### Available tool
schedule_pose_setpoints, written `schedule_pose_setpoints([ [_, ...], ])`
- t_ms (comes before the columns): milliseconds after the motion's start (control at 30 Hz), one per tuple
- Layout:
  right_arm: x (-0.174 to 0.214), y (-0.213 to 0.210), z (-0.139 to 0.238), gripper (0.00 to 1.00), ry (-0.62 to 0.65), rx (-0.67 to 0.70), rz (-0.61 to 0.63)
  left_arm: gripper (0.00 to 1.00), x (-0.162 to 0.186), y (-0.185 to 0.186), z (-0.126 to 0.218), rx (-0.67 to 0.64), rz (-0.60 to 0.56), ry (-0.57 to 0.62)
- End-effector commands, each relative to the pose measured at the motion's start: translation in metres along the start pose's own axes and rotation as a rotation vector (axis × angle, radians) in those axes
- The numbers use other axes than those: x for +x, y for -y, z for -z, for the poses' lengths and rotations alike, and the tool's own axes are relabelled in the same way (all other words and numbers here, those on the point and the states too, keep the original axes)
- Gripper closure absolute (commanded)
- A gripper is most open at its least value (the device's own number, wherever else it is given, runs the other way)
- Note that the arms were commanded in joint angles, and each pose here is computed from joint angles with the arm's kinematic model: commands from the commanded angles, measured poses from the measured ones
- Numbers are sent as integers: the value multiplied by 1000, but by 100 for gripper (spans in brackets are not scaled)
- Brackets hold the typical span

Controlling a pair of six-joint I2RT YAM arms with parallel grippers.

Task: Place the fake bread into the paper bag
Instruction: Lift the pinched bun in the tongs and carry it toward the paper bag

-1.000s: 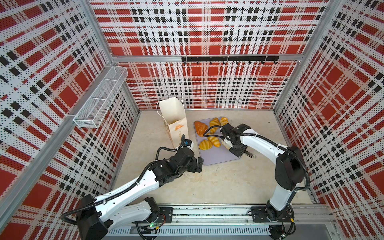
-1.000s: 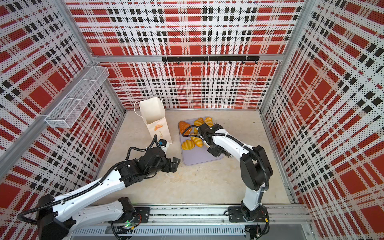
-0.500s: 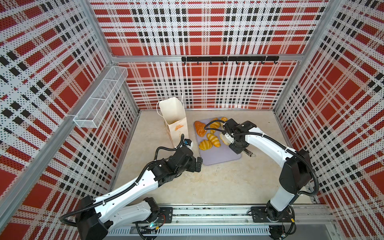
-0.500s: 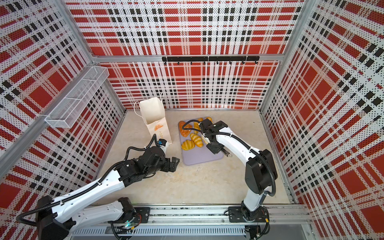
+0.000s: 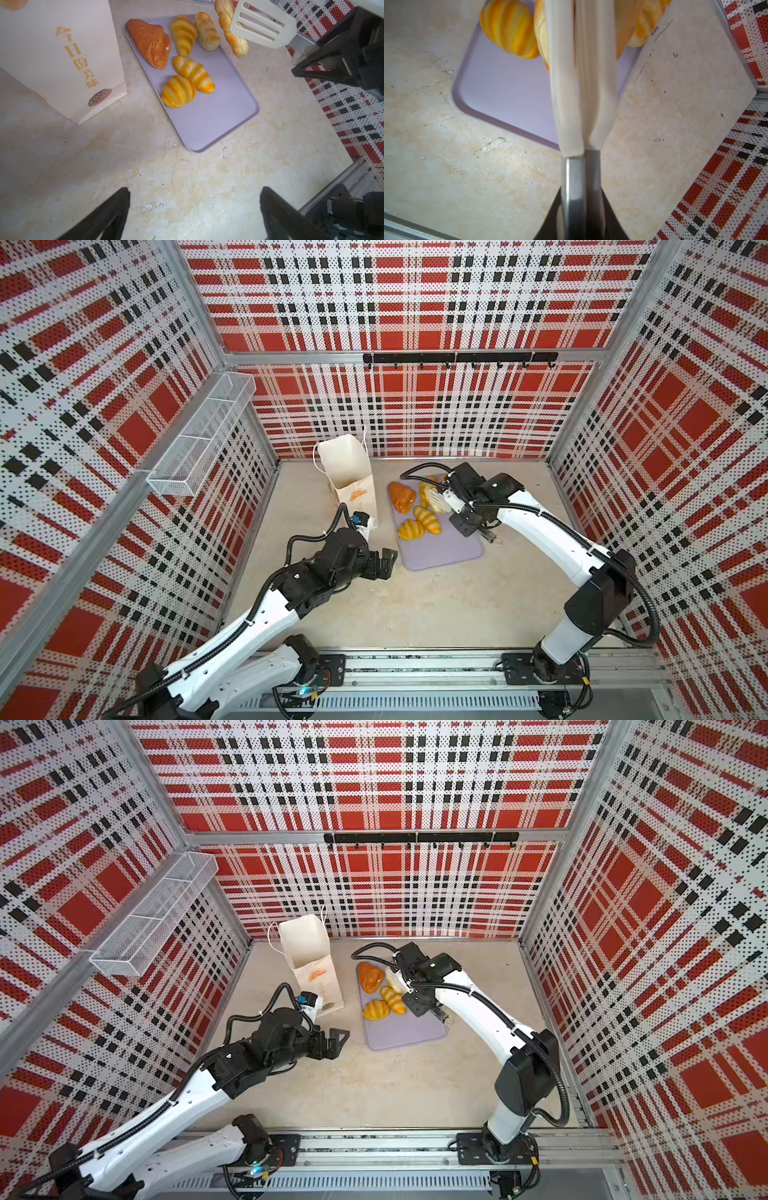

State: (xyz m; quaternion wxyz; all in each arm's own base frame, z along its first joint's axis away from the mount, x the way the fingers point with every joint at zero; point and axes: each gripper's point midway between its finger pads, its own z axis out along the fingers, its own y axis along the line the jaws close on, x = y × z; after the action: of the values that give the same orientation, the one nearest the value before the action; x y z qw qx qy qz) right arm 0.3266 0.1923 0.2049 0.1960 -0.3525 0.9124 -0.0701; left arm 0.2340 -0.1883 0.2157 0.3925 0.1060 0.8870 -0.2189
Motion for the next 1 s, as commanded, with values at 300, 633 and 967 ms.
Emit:
schedule_pose_setpoints([
  [300, -69, -39, 49, 76, 257, -124, -11, 0, -30, -20, 32, -51, 6, 89],
  [633, -104, -54, 85, 76, 401, -200, -23, 0, -49, -43, 59, -110, 43, 158],
  [967, -142, -74, 116, 75, 522, -273, 5, 1, -64, -65, 73, -161, 111, 218],
])
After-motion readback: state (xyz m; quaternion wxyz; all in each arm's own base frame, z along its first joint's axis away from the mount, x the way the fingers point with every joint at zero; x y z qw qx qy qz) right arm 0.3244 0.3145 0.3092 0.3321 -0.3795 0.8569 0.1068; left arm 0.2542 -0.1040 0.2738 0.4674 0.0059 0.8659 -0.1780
